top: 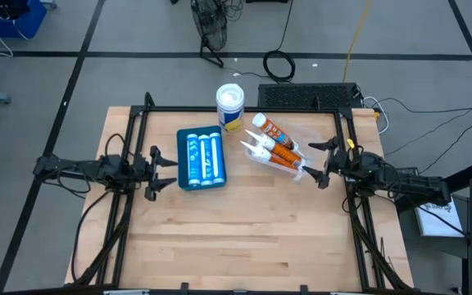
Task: Pick & place silicon tubes, Sealant and Lysol wipes
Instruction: Return to Home Position
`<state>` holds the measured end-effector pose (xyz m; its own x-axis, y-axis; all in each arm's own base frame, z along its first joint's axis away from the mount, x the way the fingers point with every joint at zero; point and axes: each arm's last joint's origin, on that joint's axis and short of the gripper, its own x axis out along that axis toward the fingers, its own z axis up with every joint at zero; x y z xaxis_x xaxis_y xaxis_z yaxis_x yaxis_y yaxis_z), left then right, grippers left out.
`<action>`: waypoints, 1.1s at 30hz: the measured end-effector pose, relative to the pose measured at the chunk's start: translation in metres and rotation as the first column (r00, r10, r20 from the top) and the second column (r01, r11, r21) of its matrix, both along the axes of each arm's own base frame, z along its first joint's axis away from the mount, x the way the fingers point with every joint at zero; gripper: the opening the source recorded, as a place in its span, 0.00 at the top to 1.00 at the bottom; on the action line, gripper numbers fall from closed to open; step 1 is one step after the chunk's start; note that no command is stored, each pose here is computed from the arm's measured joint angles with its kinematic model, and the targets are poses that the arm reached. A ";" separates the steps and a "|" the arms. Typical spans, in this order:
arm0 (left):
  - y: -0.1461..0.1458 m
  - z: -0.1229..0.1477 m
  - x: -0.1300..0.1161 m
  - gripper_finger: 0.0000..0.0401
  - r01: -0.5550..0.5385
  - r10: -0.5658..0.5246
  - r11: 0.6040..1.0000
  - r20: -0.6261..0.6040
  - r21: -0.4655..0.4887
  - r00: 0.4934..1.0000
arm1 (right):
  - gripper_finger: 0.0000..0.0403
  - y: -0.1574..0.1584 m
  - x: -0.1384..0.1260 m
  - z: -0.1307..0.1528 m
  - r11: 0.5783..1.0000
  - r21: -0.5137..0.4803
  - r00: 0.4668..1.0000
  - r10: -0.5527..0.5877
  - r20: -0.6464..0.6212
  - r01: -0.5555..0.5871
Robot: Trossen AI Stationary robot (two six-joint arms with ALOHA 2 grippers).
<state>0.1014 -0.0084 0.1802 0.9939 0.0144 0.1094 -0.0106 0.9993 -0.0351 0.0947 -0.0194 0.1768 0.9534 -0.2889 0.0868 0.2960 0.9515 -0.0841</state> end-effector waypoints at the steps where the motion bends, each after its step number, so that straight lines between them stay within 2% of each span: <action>1: 0.000 0.000 0.000 0.36 -0.007 0.007 1.000 0.000 -0.003 1.000 | 0.03 0.000 0.000 0.000 1.000 0.000 1.000 0.000 -0.002 0.000; 11: 0.000 0.000 0.000 0.33 0.002 -0.002 1.000 0.000 -0.001 1.000 | 0.03 0.000 0.000 -0.001 0.997 0.083 1.000 0.007 0.012 -0.008; 17: 0.000 0.000 0.000 0.34 0.003 -0.003 1.000 0.001 -0.002 1.000 | 0.03 0.000 0.000 -0.001 0.994 0.104 1.000 0.008 0.018 -0.010; 33: 0.000 0.000 0.000 0.33 0.003 -0.003 1.000 0.001 -0.004 1.000 | 0.03 0.000 0.000 -0.002 0.994 0.107 1.000 0.009 0.019 -0.011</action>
<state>0.1014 -0.0085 0.1803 0.9939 0.0116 0.1100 -0.0074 0.9992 -0.0386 0.0948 -0.0194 0.1753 0.9547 -0.2884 0.0734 0.2873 0.9575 0.0242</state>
